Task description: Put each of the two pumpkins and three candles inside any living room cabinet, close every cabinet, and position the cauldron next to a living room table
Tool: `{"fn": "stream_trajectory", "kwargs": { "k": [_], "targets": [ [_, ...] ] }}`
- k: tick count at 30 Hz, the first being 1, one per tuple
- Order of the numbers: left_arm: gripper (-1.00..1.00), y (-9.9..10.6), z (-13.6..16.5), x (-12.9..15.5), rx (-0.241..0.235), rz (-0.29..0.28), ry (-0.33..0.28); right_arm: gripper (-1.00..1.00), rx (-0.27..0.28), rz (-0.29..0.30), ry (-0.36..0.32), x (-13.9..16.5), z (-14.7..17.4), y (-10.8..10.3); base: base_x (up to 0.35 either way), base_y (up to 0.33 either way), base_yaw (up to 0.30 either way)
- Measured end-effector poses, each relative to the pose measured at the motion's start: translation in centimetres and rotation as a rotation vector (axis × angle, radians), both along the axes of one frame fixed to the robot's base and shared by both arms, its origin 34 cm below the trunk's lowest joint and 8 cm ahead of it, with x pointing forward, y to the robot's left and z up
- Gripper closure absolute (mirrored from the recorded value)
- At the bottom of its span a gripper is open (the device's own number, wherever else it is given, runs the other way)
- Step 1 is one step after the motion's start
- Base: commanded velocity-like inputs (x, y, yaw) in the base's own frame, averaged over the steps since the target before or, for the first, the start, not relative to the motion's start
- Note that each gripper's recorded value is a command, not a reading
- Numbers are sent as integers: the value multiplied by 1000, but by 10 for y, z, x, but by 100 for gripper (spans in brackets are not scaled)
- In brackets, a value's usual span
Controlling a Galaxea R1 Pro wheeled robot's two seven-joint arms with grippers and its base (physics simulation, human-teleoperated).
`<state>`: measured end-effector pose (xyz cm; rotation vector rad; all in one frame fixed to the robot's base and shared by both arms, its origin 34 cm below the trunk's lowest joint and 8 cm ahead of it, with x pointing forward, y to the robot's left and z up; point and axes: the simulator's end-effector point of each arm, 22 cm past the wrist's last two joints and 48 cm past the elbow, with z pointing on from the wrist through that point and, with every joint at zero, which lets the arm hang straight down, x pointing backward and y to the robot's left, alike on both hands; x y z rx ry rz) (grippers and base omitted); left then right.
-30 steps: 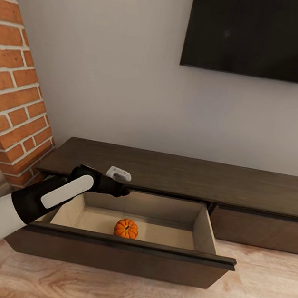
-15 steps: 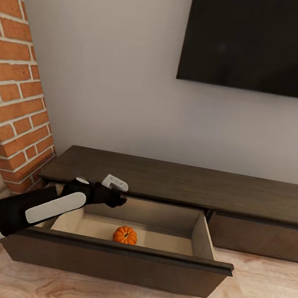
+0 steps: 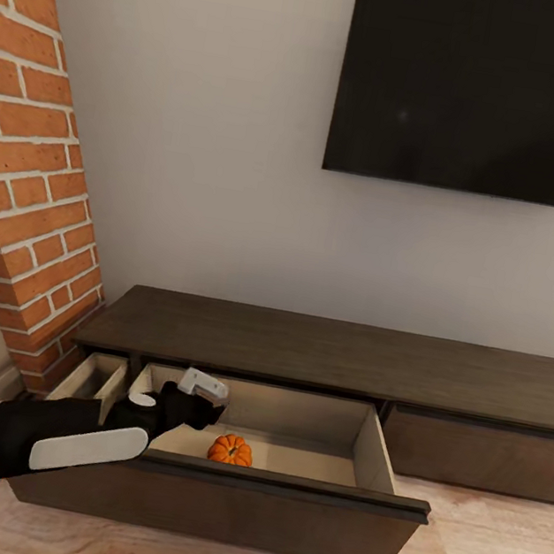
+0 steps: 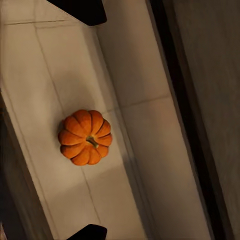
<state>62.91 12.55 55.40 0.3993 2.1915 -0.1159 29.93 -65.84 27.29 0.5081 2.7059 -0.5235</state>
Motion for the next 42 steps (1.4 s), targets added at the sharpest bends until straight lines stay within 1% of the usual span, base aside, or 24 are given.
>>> {"fn": "stream_trajectory", "kwargs": {
  "k": [3, 5, 6, 7, 8, 9, 10, 11, 12, 13, 15, 16, 19, 20, 22, 23, 26, 27, 29, 35, 42],
  "targets": [
    [-100, 7, -3, -7, 3, 49, -43, -100, -1, 6, -9, 2, 2, 1, 0, 0, 0],
    [-100, 18, -13, -19, 15, 114, -85, -100, -2, 8, -15, 3, 3, 2, 0, 0, 0],
    [-100, 21, -15, -22, 18, 128, -98, -100, -2, 9, -19, 4, 4, 2, 0, 0, 0],
    [-100, 26, -18, -27, 24, 155, -115, -100, -2, 9, -18, 5, 6, 2, 0, 0, 0],
    [-100, 34, -22, -34, 26, 205, -141, -100, -3, 10, -18, 5, 8, 3, 0, 0, 0],
    [-100, 39, -22, -38, 28, 243, -158, -100, -3, 10, -18, 6, 10, 3, 0, 0, 0],
    [-100, 45, -23, -48, 31, 317, -192, -100, -3, 11, -18, 7, 12, 3, 0, 0, 0],
    [-100, 44, -20, -53, 33, 343, -217, -100, -3, 11, -18, 7, 15, 3, 0, 0, 0],
    [-100, 43, -18, -56, 34, 353, -231, -100, -4, 11, -18, 8, 17, 3, 0, 0, 0],
    [-100, 28, -7, -68, 14, 364, -318, -100, -4, 11, -18, 8, 19, 2, 0, 0, 0],
    [-100, 13, -1, -74, -26, 341, -346, -100, -4, 11, -17, 9, 24, 3, 0, 0, 0],
    [-100, -4, -7, -89, -44, 276, -353, -100, -7, 12, -20, 11, 26, 2, 0, 0, 0],
    [-100, -18, -9, -100, -62, 231, -342, -100, -8, 13, -22, 13, 33, 2, 0, 0, 0],
    [-100, -28, -14, -111, -89, 210, -320, -100, -9, 14, -23, 14, 35, 2, 0, 0, 0],
    [-100, -31, -17, -116, -114, 224, -291, -100, -4, 13, -20, 13, 38, 4, 0, 0, 0],
    [-100, -30, -16, -116, -118, 231, -283, -100, 1, 11, -17, 12, 38, 7, 0, 0, 0],
    [-100, -27, -19, -121, -133, 268, -239, -100, 34, 24, 0, 0, 23, 32, 0, 0, 0],
    [-100, -26, -19, -122, -136, 277, -229, -100, 32, 35, 1, -4, 20, 38, 0, 0, 0],
    [-100, -25, -19, -125, -139, 287, -214, -100, 23, 44, 5, -8, 20, 43, 0, 0, 0],
    [-100, -26, -20, -140, -139, 295, -169, -100, 6, 51, 8, -10, 29, 46, 0, 0, 0],
    [-100, -33, -20, -160, -141, 288, -121, -100, 2, 53, 6, -7, 44, 46, 0, 0, 0]
  ]
}}
